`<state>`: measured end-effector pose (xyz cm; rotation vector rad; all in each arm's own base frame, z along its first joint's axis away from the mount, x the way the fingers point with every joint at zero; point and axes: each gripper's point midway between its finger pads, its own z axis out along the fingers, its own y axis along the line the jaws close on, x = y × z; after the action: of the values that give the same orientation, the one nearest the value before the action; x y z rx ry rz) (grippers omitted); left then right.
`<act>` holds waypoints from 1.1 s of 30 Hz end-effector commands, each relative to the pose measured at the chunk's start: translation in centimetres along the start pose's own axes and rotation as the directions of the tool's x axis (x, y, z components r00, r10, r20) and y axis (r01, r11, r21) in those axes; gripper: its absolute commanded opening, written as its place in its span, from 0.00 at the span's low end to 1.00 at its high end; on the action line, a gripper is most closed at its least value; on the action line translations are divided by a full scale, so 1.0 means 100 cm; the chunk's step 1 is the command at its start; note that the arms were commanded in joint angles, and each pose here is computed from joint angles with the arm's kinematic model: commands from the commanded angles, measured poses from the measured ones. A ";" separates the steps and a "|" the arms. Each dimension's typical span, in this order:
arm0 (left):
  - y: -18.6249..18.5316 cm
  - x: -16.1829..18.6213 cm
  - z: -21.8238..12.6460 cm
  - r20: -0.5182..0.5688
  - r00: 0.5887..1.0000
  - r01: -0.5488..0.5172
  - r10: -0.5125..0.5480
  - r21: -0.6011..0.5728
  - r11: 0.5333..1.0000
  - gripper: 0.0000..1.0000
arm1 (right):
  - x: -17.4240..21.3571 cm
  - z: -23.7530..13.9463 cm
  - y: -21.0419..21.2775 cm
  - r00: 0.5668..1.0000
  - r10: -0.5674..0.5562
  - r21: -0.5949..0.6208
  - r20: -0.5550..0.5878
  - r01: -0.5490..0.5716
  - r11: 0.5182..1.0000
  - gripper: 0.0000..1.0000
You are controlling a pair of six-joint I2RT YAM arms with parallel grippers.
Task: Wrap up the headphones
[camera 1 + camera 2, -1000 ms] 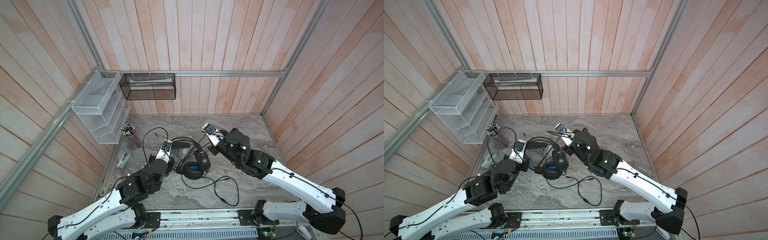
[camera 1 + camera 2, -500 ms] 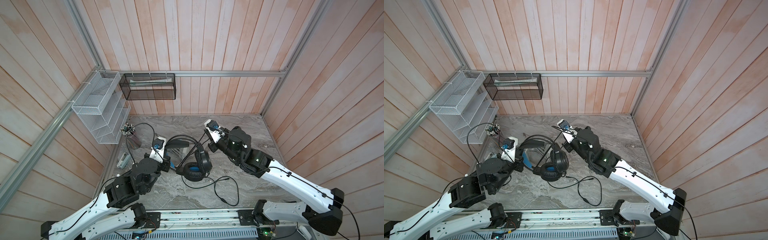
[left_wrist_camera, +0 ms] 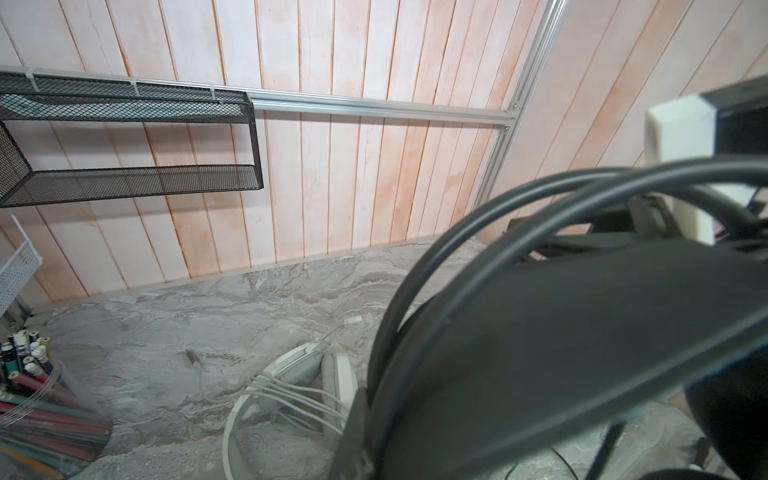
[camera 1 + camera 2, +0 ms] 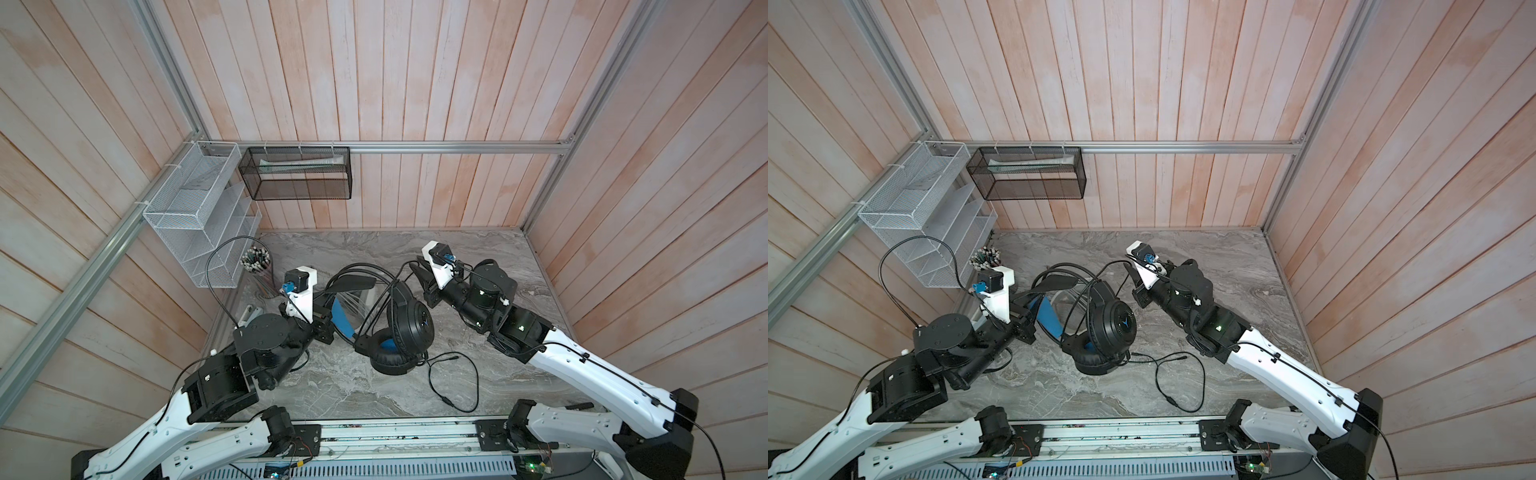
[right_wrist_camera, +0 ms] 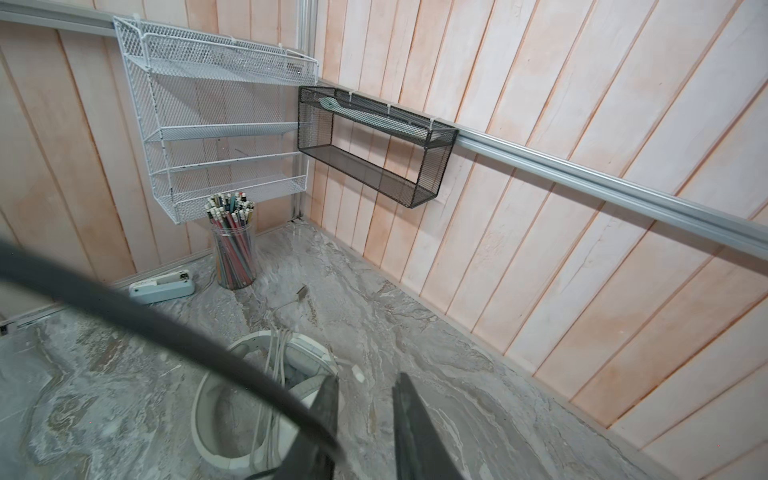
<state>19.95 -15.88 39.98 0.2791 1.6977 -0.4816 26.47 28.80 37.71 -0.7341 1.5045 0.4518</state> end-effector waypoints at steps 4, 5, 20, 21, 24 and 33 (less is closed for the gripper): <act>-0.007 -0.042 -0.015 0.092 0.977 0.186 -0.192 0.076 0.980 0.00 | 0.004 0.007 0.014 0.995 0.084 -0.079 0.052 -0.080 0.994 0.29; -0.007 -0.044 -0.016 0.096 0.975 0.194 -0.202 0.079 0.978 0.00 | 0.006 0.009 0.017 0.995 0.092 -0.091 0.048 -0.087 0.992 0.30; -0.008 -0.062 -0.020 0.130 0.939 0.306 -0.318 0.104 0.946 0.00 | 0.055 0.035 0.034 0.980 0.199 -0.135 -0.026 -0.201 0.970 0.33; -0.008 -0.063 -0.020 0.133 0.934 0.318 -0.330 0.105 0.942 0.00 | 0.058 0.036 0.034 0.978 0.206 -0.136 -0.026 -0.208 0.969 0.33; -0.007 -0.067 -0.022 0.147 0.920 0.349 -0.363 0.111 0.930 0.00 | 0.070 0.039 0.038 0.971 0.235 -0.144 -0.037 -0.238 0.961 0.33; -0.004 -0.084 -0.026 0.204 0.873 0.422 -0.443 0.139 0.896 0.00 | 0.094 0.045 0.055 0.943 0.330 -0.213 -0.052 -0.333 0.919 0.32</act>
<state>19.68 -15.89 43.61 0.0371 1.6626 -0.7430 26.67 33.76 26.20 -0.6905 1.6639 0.7904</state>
